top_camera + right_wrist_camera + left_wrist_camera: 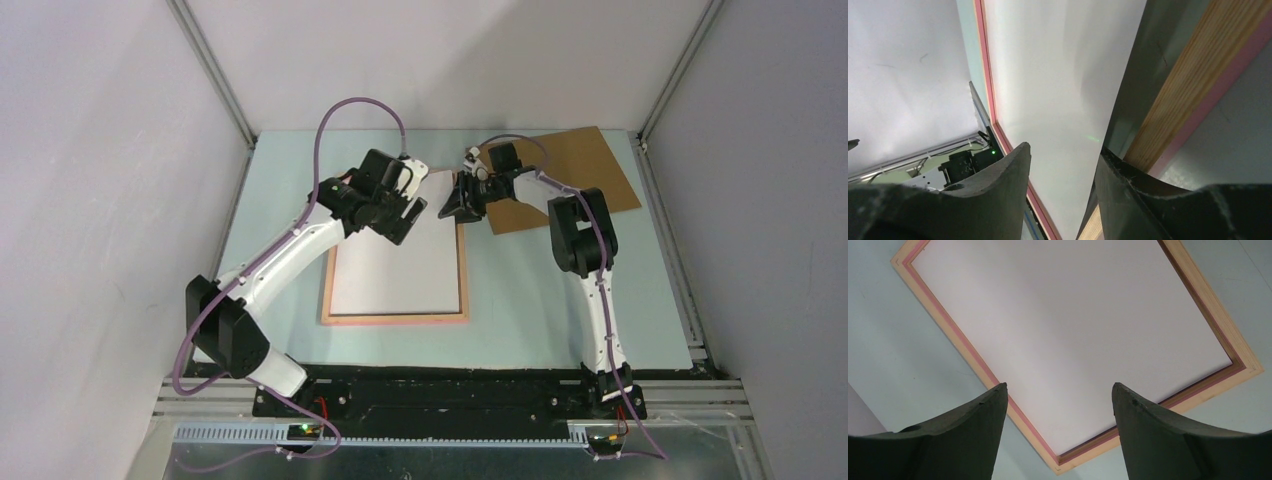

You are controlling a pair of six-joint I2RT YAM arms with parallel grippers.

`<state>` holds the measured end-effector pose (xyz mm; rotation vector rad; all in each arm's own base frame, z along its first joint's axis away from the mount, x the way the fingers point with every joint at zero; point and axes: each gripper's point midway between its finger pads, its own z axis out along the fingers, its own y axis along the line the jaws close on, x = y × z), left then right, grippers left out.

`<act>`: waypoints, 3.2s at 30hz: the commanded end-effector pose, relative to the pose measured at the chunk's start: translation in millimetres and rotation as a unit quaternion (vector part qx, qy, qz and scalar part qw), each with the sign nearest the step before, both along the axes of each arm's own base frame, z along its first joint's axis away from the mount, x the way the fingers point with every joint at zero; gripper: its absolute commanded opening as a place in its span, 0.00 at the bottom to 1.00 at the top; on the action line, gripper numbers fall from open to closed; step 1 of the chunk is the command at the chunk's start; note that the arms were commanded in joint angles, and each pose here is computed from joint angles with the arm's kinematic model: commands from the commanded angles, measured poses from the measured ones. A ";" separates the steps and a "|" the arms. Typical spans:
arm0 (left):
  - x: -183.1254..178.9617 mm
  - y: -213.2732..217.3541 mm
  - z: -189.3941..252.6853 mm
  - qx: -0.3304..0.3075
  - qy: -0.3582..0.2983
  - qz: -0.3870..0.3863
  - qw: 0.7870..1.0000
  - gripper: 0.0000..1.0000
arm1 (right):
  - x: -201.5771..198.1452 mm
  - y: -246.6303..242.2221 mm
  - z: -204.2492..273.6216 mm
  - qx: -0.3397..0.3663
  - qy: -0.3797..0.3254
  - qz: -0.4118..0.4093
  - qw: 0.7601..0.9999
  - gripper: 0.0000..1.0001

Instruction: Put the photo into the frame

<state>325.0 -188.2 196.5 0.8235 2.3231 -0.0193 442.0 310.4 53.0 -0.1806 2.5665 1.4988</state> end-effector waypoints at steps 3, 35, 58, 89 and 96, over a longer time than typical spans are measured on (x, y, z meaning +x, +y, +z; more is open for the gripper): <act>-0.1 2.2 19.8 -0.014 -0.033 -0.005 0.999 0.81 | 5.8 -9.8 31.6 -0.021 -0.057 -0.006 0.998 0.55; 22.3 47.3 16.6 0.010 -0.057 0.074 0.996 1.00 | -8.6 -124.7 68.3 -0.294 -0.313 -0.003 0.903 0.88; 38.3 133.2 -87.6 0.015 0.097 0.179 0.979 1.00 | -91.5 -58.9 -3.9 -0.190 -0.150 0.102 0.965 0.84; 38.4 136.1 -74.1 -0.033 0.092 0.197 0.975 1.00 | -80.0 -26.7 11.6 -0.178 -0.195 0.096 0.960 0.80; 38.0 122.1 -64.0 -0.068 0.090 0.174 0.978 1.00 | -30.9 -78.7 46.3 -0.309 -0.324 0.049 0.893 0.81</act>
